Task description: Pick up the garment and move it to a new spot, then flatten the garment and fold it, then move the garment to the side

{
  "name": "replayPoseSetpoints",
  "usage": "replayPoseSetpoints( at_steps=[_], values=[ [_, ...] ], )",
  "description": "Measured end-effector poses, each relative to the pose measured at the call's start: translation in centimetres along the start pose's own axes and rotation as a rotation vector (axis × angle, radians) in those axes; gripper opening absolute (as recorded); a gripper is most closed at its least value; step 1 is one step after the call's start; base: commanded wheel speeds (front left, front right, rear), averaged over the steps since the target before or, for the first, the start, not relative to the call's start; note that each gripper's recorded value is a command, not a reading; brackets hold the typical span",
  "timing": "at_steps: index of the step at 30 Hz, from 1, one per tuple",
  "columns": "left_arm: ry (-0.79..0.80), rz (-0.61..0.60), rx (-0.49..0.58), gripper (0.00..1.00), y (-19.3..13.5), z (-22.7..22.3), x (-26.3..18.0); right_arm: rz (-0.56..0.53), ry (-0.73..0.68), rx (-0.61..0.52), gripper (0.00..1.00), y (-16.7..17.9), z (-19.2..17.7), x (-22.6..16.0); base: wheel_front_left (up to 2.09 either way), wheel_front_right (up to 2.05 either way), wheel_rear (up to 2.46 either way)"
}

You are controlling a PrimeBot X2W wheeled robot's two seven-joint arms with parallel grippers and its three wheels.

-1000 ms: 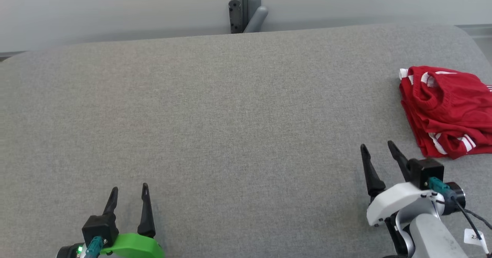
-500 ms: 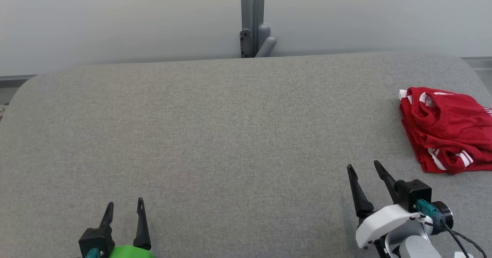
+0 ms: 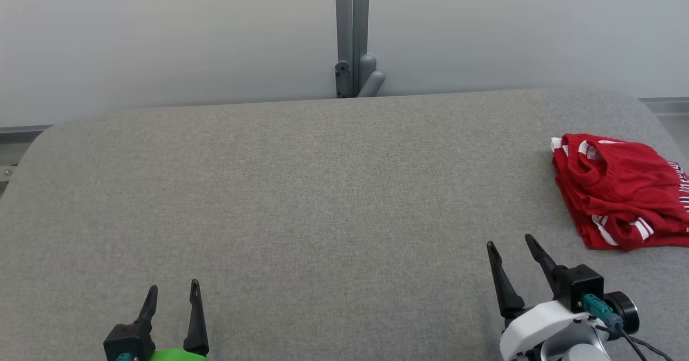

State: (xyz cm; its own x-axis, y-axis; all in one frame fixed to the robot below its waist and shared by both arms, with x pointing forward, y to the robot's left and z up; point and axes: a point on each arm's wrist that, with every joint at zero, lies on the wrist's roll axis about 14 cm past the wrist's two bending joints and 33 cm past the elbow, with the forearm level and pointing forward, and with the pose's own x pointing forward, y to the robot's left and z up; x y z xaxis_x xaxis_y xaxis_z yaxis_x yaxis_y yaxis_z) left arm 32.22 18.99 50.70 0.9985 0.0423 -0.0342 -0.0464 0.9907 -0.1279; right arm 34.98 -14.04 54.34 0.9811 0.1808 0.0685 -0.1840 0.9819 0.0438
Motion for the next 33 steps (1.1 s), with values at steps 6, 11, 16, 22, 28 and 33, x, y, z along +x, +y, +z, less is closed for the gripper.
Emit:
replayPoseSetpoints(
  at_steps=[6, 11, 16, 22, 28, 33],
  values=[
    [0.005, -0.012, -0.002, 1.00, -0.3, -0.2, -0.1, -0.003, 0.009, -0.012, 1.00, 0.0, -0.3, -0.5, 0.00, 0.00, 0.00],
    [0.018, -0.014, -0.011, 1.00, -0.4, -0.6, -0.1, -0.008, 0.021, -0.006, 1.00, -0.2, -0.7, -0.6, 0.00, 0.00, 0.00],
    [0.030, -0.016, -0.016, 1.00, -0.4, -0.9, -0.1, -0.003, 0.034, 0.014, 1.00, 0.1, -1.2, -0.6, 0.00, 0.00, 0.00],
    [0.044, -0.019, -0.015, 1.00, -0.5, -1.4, -0.1, -0.001, 0.047, 0.021, 1.00, 0.2, -1.6, -0.5, 0.00, 0.00, 0.00],
    [0.053, -0.026, -0.015, 1.00, -0.7, -1.6, -0.1, -0.002, 0.057, 0.023, 1.00, 0.1, -1.9, -0.5, 0.00, 0.00, 0.00],
    [0.061, -0.046, -0.020, 1.00, -1.5, -1.9, 0.1, -0.022, 0.055, 0.023, 1.00, -0.4, -1.9, -0.9, 0.00, 0.00, 0.00]
  ],
)
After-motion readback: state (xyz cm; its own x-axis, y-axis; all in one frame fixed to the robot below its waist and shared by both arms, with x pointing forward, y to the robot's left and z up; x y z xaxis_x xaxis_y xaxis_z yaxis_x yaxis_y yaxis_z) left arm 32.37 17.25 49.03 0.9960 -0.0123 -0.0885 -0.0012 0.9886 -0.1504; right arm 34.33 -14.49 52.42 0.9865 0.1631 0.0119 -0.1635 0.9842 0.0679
